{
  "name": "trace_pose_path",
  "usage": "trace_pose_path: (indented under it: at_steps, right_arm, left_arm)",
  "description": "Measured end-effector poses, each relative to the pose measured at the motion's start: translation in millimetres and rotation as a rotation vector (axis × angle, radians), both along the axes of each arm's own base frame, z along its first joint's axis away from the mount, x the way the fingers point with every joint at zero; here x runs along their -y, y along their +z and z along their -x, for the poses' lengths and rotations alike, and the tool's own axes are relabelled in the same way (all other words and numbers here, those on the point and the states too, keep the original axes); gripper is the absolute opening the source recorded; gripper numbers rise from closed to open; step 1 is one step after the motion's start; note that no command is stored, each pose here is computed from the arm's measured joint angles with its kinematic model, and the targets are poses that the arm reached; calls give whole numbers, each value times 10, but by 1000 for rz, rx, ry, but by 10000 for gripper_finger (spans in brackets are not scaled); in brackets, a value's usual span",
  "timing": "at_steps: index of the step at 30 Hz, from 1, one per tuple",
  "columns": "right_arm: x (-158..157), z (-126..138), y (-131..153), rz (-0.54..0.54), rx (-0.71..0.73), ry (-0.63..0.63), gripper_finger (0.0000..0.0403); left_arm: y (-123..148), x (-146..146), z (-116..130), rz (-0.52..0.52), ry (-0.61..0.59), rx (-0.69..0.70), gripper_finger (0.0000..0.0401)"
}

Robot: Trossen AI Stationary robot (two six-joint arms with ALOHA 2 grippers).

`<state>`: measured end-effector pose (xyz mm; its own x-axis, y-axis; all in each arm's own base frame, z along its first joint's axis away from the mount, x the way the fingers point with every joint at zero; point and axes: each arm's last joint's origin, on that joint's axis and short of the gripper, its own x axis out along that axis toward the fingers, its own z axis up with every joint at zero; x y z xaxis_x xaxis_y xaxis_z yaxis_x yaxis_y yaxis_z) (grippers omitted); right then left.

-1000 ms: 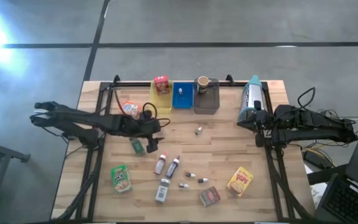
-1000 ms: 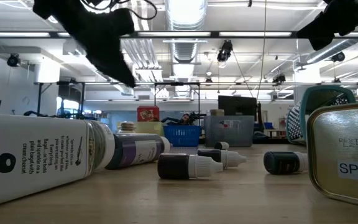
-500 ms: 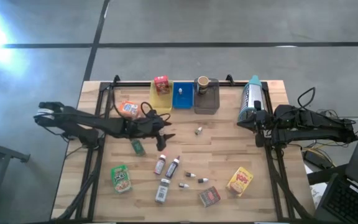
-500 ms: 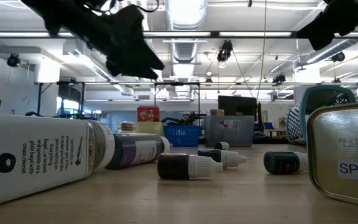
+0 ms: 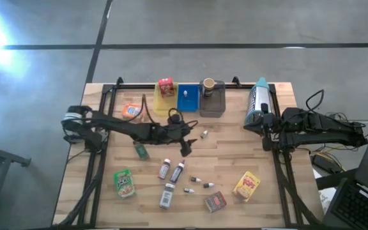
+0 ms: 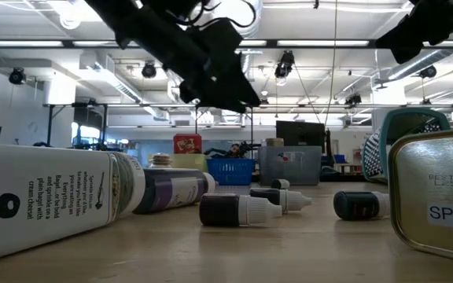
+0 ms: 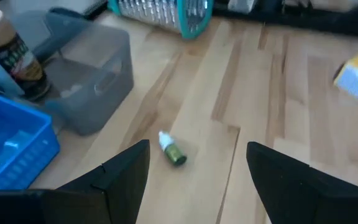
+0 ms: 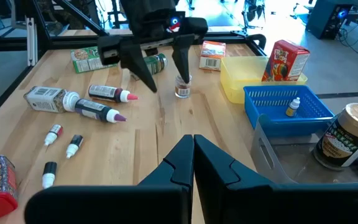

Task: Pick & Place Kitchen Items
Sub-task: Put the small green food coloring bottle into the blue bin

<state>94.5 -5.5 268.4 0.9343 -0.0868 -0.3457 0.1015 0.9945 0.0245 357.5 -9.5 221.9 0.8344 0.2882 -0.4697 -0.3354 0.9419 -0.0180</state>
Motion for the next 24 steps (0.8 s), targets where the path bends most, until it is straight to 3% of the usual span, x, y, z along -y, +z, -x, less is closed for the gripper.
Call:
trace_pose_path:
  at_steps: [7,11,17,24]
  right_arm:
    - [0,-1,0,0,0,0,8]
    - [0,-1,0,0,0,0,8]
    - [0,-1,0,-1,0,-1,8]
    - [0,-1,0,0,0,-1,8]
  left_arm:
    - [57,2,-130,85,74,36,273]
    - [-10,12,-259,44,164,31,273]
    - [-167,23,-511,64,192,11,273]
    - [-224,-97,-764,119,347,-120,273]
